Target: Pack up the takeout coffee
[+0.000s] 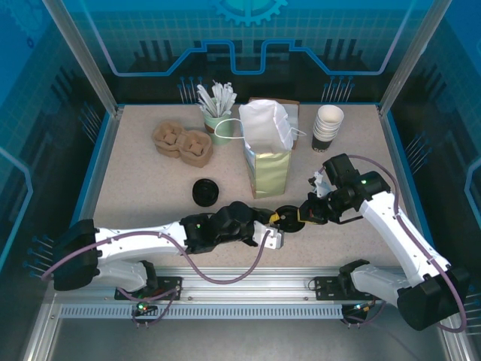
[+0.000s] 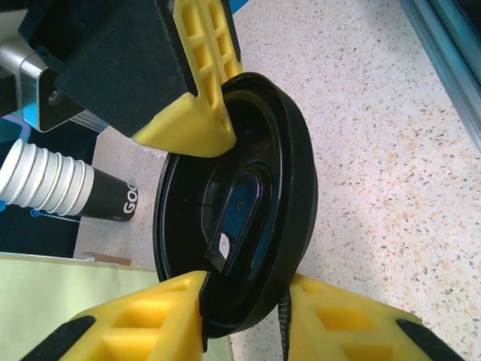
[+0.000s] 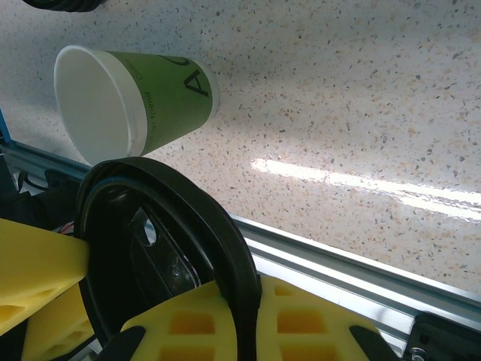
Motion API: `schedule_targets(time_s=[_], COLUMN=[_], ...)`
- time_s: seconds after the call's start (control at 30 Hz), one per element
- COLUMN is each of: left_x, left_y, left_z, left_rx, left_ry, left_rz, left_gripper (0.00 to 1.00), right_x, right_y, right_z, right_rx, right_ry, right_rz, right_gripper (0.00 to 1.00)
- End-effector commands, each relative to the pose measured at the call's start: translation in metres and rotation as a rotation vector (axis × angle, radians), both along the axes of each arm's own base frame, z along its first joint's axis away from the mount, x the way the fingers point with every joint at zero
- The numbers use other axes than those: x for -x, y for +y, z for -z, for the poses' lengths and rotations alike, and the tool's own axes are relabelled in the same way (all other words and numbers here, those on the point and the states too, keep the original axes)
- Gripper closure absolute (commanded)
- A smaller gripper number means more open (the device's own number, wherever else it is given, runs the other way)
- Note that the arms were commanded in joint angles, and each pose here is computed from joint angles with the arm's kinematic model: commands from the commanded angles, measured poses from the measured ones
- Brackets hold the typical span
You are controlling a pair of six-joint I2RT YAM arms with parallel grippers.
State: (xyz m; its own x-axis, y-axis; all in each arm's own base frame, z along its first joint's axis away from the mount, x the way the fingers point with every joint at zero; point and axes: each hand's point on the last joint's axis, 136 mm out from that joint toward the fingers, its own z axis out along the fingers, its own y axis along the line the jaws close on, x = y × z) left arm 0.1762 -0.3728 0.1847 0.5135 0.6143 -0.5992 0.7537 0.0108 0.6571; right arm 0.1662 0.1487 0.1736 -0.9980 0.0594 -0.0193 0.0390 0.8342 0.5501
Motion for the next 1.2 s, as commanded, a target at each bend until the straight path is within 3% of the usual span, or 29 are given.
schedule_targets(time_s=[0.0,0.4,0.77,1.17], left_x=[-0.006,-0.017,-0.016,-0.016], left_y=[-0.009,-0.014,-0.011,-0.004], left_z=[-0.014,-0.026,-0.037,-0.045], left_rx=[0.021,0.049,0.089,0.108], left_ry=[-0.03,-0.045,-0.011,0.078], left_rz=[-0.012,-0.062,-0.081,-0.111], left_gripper=[0.71,0.79,0.93,0.95], right_x=[0.004,0.003,0.0,-0.015], right_y=[0.005,0.006,-0.001,-0.022], right_z=[-0.002,-0.002,-0.009,-0.049], right_rx=[-0.041,-0.043,-0.036,-0.027], right_ry=[0.018,0.011,-0.043,-0.251], right_rz=[-0.02,-0.017,0.023,0.108], right_gripper=[1.0,0.98,0.77,0.45])
